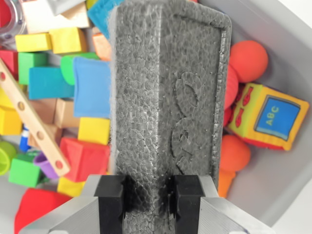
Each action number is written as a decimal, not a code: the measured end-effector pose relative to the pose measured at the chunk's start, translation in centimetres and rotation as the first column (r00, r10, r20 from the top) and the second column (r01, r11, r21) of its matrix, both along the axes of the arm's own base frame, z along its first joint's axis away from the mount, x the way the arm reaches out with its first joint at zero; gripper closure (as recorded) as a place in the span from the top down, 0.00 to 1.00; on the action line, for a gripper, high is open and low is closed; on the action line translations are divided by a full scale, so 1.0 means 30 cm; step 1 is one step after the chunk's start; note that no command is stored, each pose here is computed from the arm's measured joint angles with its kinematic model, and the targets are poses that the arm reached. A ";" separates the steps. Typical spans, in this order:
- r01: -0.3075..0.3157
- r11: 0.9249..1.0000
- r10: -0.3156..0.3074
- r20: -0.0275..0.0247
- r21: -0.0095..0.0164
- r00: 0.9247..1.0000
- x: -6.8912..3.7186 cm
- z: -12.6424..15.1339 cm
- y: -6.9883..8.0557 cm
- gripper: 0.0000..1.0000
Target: Pick an object from the bin
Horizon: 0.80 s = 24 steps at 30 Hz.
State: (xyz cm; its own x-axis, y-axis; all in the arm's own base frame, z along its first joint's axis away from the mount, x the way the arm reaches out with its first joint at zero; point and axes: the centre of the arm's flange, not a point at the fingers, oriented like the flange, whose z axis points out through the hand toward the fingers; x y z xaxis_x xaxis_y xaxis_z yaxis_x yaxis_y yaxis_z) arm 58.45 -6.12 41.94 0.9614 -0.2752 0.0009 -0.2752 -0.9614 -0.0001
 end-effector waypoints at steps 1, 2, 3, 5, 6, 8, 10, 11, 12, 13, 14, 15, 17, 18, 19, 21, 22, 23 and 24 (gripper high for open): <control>0.000 1.000 0.000 0.000 0.000 1.000 0.000 0.016 0.000 0.00; 0.000 1.000 0.000 -0.001 0.000 1.000 0.000 0.028 0.000 0.00; 0.000 1.000 0.000 0.000 0.000 1.000 0.000 0.040 0.000 0.00; 0.000 1.000 0.000 -0.001 0.000 1.000 0.001 0.056 0.000 0.00; 0.000 1.000 0.000 -0.001 0.000 1.000 0.001 0.065 0.000 0.00; 0.000 1.000 0.000 -0.002 0.000 1.000 0.001 0.086 0.000 0.00; 0.000 1.000 0.000 -0.001 0.000 1.000 0.001 0.102 0.000 0.00; 0.000 1.000 0.000 -0.001 0.000 1.000 0.001 0.112 0.000 0.00; 0.000 1.000 0.000 -0.001 0.000 1.000 0.001 0.121 0.000 0.00; 0.000 1.000 0.000 -0.001 0.000 1.000 0.001 0.131 0.000 0.00; 0.000 1.000 0.000 -0.001 0.000 1.000 0.001 0.140 0.000 0.00; 0.000 1.000 0.000 -0.001 0.000 1.000 0.002 0.149 0.000 0.00; 0.000 1.000 0.000 -0.001 0.000 1.000 0.002 0.163 0.000 0.00; 0.000 1.000 0.000 -0.001 0.000 1.000 0.002 0.166 0.000 0.00; 0.000 1.000 0.000 -0.001 0.000 1.000 0.002 0.172 0.000 0.00; 0.000 1.000 0.000 -0.002 0.000 1.000 0.002 0.184 0.000 0.00; 0.000 1.000 0.000 -0.002 0.000 1.000 0.002 0.189 0.000 0.00; 0.000 1.000 0.000 -0.002 0.000 1.000 0.003 0.194 0.000 0.00; 0.000 1.000 0.000 -0.002 0.000 1.000 0.002 0.198 0.000 0.00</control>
